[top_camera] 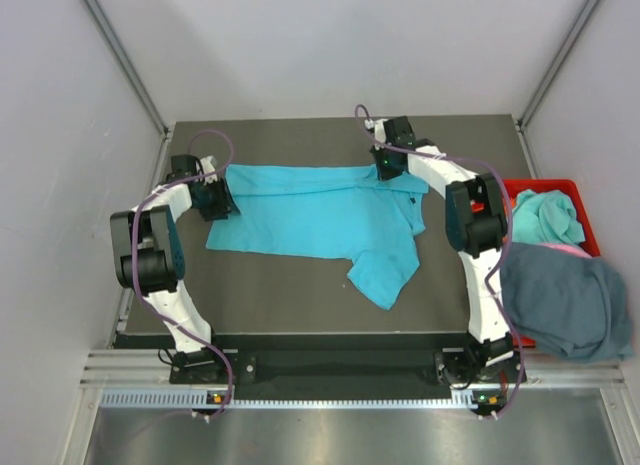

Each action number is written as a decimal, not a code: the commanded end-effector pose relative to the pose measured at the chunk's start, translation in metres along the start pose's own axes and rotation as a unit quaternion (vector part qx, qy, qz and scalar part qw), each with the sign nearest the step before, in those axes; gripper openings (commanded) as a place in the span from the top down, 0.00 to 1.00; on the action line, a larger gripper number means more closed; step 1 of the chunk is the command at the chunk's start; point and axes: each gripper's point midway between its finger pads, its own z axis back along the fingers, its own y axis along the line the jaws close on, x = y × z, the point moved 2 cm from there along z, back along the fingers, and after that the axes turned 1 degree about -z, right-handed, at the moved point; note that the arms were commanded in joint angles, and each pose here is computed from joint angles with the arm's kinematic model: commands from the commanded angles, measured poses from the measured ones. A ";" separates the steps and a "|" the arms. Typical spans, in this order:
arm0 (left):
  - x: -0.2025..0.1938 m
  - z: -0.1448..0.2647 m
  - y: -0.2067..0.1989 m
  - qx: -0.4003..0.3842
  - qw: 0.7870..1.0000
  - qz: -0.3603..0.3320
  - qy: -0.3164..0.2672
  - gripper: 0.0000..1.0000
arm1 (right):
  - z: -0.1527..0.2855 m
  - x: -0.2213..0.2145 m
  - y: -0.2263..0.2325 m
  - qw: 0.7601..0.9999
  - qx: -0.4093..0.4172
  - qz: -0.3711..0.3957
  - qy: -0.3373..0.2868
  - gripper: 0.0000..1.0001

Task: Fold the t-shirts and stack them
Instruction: Fold the tshirt

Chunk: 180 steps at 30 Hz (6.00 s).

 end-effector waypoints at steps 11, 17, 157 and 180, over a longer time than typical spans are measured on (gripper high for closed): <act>0.017 0.010 -0.005 -0.008 0.999 -0.013 -0.032 0.52 | 0.053 0.023 0.009 0.998 0.022 -0.017 -0.050 1.00; 0.017 0.008 -0.005 -0.010 0.999 -0.011 -0.031 0.52 | 0.076 0.010 0.040 0.997 0.055 -0.013 -0.045 1.00; 0.155 -0.038 0.023 -0.121 0.986 0.087 -0.076 0.43 | 0.040 0.007 -0.113 0.986 0.012 -0.164 -0.029 0.72; 0.155 -0.072 0.031 -0.143 0.981 0.114 -0.061 0.64 | 0.020 0.008 -0.124 0.983 0.029 -0.180 -0.031 1.00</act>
